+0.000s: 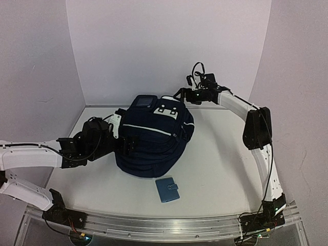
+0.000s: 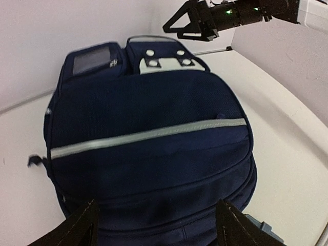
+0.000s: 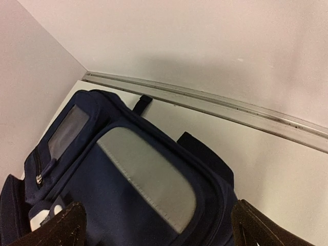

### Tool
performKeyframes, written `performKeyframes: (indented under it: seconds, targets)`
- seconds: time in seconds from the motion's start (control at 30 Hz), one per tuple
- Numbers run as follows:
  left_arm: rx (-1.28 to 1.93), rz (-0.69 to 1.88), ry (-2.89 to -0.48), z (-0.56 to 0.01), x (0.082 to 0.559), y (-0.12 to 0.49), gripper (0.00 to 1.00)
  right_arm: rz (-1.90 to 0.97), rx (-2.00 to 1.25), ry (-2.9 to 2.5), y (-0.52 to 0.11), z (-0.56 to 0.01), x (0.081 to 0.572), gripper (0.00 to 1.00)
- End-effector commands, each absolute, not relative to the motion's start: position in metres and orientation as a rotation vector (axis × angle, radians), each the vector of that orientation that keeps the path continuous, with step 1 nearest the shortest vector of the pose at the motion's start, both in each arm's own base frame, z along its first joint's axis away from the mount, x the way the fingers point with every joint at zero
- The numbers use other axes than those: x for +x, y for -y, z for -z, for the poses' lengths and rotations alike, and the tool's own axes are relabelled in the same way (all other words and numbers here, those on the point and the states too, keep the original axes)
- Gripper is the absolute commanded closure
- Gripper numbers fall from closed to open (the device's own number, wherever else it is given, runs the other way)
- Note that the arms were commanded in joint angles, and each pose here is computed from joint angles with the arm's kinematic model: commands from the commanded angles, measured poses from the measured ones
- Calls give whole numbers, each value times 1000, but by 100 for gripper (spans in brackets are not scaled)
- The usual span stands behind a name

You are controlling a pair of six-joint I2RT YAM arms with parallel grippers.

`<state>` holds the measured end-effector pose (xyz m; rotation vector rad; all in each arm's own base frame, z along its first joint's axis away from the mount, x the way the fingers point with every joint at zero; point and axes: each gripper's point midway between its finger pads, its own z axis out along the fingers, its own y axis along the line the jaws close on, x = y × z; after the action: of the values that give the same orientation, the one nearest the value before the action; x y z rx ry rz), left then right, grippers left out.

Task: Pack the student bag
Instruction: Adjust the student bag at the center of the board.

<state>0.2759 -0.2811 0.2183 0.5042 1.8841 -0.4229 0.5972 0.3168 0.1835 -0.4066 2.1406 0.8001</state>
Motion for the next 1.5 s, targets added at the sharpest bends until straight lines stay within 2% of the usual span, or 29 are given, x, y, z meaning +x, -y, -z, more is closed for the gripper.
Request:
performKeyframes:
  seconds: [0.0, 0.1, 0.27, 0.43, 0.57, 0.8, 0.93, 1.1, 1.2, 1.3, 1.47]
  targets:
    - [203, 618, -1993, -195, 271, 275, 20, -928, -309, -2117, -318, -177, 619, 2]
    - [53, 722, -2000, -187, 273, 278, 16, -1076, -290, -2137, -331, -160, 613, 4]
    - [-88, 860, -1969, -182, 283, 292, 6, -1255, -290, -2185, -341, -145, 589, 20]
    - [-197, 919, -2010, -173, 319, 292, 7, -1289, -337, -2239, -334, -147, 551, 30]
    - [-246, 910, -1962, -184, 355, 275, 9, -1286, -377, -2287, -322, -143, 515, 33]
    - [-316, 875, -1982, -184, 420, 232, 11, -1287, -381, -2377, -300, -134, 450, 33]
    - [-225, 905, -2040, -178, 454, 239, 12, -1355, -393, -2432, -299, -126, 406, 34]
    - [-122, 920, -2082, -178, 470, 256, 12, -1408, -487, -2403, -297, -144, 361, 31]
    - [-136, 881, -2067, -189, 470, 245, 9, -1371, -537, -2383, -289, -158, 355, 29]
    - [-134, 812, -2052, -206, 462, 229, 5, -1261, -530, -2361, -269, -170, 369, 23]
    - [-73, 811, -2088, -220, 424, 221, 0, -1115, -519, -2330, -245, -189, 390, 17]
